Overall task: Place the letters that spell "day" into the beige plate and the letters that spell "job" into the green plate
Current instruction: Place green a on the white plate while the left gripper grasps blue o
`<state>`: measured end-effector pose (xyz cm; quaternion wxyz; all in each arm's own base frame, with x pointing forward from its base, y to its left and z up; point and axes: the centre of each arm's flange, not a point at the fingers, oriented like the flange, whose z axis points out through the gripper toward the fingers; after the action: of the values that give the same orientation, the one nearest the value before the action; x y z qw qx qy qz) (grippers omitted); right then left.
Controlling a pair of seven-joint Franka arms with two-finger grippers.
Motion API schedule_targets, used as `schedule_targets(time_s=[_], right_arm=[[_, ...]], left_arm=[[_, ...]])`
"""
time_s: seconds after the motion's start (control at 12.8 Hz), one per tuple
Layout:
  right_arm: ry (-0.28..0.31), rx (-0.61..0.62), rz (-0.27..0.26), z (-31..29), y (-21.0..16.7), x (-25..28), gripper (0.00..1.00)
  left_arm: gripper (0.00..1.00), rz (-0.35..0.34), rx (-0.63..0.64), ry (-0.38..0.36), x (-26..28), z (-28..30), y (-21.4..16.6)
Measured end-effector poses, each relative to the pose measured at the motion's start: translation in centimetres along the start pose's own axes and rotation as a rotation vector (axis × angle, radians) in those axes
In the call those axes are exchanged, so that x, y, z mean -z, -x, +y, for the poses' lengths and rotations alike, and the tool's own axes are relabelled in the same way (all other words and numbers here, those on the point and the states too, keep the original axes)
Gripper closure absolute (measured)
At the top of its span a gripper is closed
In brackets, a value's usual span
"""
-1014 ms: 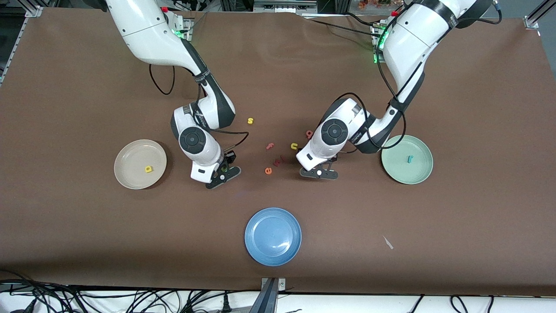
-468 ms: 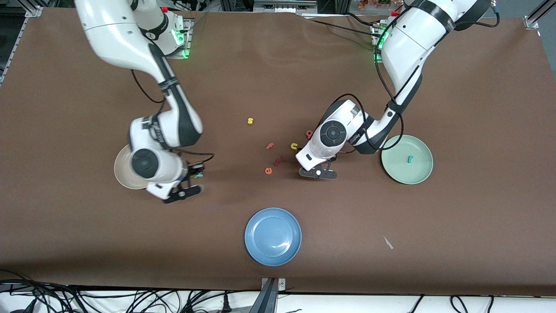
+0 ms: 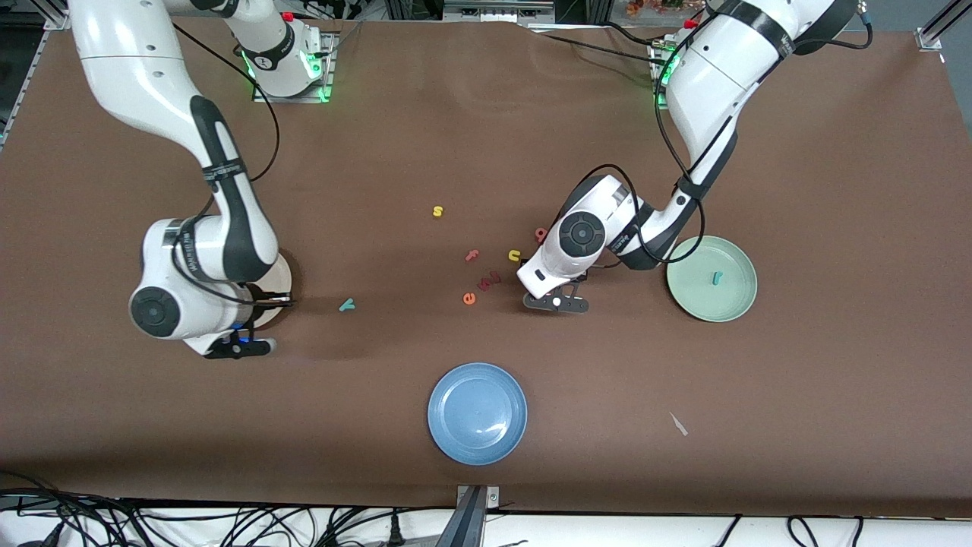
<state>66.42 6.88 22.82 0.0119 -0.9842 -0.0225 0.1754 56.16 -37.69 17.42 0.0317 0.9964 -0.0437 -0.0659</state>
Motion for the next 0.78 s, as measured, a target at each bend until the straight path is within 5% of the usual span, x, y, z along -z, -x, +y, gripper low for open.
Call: schedule_targets(time_s=[0.16,0.39,0.78], right_arm=[[-0.002,-0.035,-0.055,2.1,0.6,-0.3,0.73],[-0.003,-0.05,-0.064,2.8,0.7,-0.4,0.63],[-0.034,-0.064,-0.036,0.4,0.4,0.9,0.09]], left_arm=[[0.72,0.0,0.002,-0.001,0.0,-0.1,0.0],[0.75,0.001,0.02,-0.001,0.0,-0.1,-0.1],[0.75,-0.003,0.031,-0.005,0.3,-0.1,-0.2]])
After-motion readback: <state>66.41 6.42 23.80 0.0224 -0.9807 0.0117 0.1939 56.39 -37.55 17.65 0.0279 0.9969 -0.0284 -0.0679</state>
